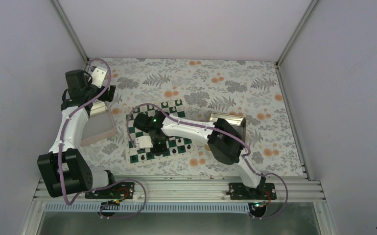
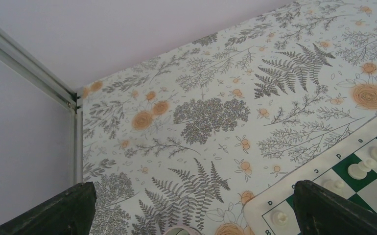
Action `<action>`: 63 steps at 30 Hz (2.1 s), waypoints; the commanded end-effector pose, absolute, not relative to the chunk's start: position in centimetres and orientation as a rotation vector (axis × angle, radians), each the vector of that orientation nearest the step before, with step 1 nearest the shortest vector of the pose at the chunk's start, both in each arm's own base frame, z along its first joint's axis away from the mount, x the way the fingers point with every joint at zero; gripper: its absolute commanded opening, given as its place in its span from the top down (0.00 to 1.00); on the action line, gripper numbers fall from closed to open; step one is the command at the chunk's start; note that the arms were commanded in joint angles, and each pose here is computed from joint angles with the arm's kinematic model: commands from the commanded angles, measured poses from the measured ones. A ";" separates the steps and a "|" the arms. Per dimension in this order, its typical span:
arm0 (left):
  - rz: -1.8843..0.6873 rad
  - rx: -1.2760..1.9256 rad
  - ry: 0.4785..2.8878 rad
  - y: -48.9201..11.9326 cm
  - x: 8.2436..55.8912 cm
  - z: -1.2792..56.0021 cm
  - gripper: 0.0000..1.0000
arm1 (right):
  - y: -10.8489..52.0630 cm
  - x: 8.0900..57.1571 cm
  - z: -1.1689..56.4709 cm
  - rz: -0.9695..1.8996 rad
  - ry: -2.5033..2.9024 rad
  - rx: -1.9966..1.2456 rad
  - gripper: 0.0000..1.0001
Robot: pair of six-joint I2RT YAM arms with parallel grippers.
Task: Set up the chess pieces on the board
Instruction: Place the chess piece on the chessboard, then pick up the chess piece from the storage box.
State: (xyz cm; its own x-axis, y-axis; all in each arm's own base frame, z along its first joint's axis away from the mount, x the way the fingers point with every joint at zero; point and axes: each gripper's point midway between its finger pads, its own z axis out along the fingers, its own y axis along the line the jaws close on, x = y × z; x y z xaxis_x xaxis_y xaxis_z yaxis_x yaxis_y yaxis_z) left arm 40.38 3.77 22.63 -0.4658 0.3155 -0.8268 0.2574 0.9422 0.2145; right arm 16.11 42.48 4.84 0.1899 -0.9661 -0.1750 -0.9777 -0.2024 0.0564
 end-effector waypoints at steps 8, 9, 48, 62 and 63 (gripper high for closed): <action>0.073 0.422 2.070 3.7 40.2 22.9 0.00 | 40.1 23.9 16.5 0.312 1.966 -1.991 0.61; 0.074 0.424 2.068 3.7 40.1 22.9 0.00 | 38.1 25.8 16.8 0.285 2.024 -1.932 0.61; 0.076 0.422 2.082 3.8 40.3 22.4 0.00 | 13.4 32.7 5.0 0.133 2.622 -1.404 0.65; 0.075 0.424 2.095 3.9 40.5 21.9 0.00 | 14.9 33.0 3.6 0.197 2.636 -1.454 0.70; 0.074 0.425 2.096 3.9 40.5 21.8 0.00 | 14.9 32.8 3.4 0.199 2.642 -1.460 0.70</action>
